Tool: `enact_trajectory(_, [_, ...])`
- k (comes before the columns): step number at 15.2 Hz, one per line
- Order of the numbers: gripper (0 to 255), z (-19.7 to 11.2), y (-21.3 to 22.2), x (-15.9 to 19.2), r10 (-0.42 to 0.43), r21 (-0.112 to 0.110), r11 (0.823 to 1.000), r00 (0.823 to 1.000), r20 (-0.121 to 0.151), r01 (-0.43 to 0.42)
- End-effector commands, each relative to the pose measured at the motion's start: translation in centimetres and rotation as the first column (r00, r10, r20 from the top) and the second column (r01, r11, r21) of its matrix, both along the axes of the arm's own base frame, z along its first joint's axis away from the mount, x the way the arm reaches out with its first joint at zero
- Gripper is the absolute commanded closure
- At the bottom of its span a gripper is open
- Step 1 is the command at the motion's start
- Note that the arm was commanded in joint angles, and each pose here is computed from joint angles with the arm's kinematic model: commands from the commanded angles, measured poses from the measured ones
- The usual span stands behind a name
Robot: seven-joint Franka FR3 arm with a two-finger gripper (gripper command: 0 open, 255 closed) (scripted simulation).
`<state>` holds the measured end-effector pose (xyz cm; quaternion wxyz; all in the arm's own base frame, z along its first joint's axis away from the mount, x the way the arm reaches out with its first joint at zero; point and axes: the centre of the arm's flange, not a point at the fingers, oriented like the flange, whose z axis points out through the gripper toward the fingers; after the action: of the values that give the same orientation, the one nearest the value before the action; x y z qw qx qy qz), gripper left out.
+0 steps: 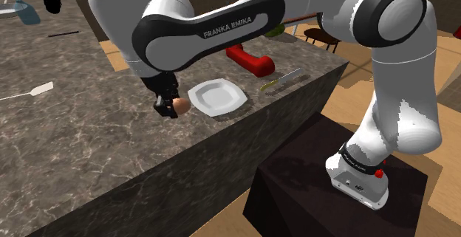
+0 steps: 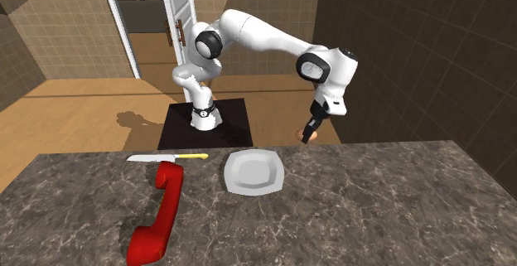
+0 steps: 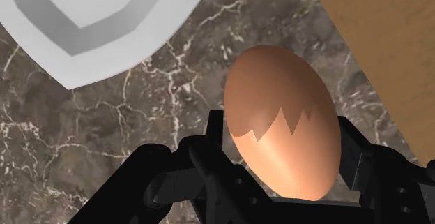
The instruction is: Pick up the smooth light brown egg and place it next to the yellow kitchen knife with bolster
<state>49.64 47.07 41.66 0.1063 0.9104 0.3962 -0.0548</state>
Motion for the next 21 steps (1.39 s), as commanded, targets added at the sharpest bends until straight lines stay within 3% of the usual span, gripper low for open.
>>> enact_trajectory(1, [255, 1.1, 0.0, -0.1, 0.0, 0.0, 1.0, 1.0, 0.0, 0.0])
enact_trajectory(4, [255, 2.3, 0.0, -0.1, 0.0, 0.0, 1.0, 1.0, 0.0, 0.0])
enact_trajectory(21, [255, 2.4, -22.0, -4.5, 0.0, 0.0, 1.0, 1.0, 0.0, 0.0])
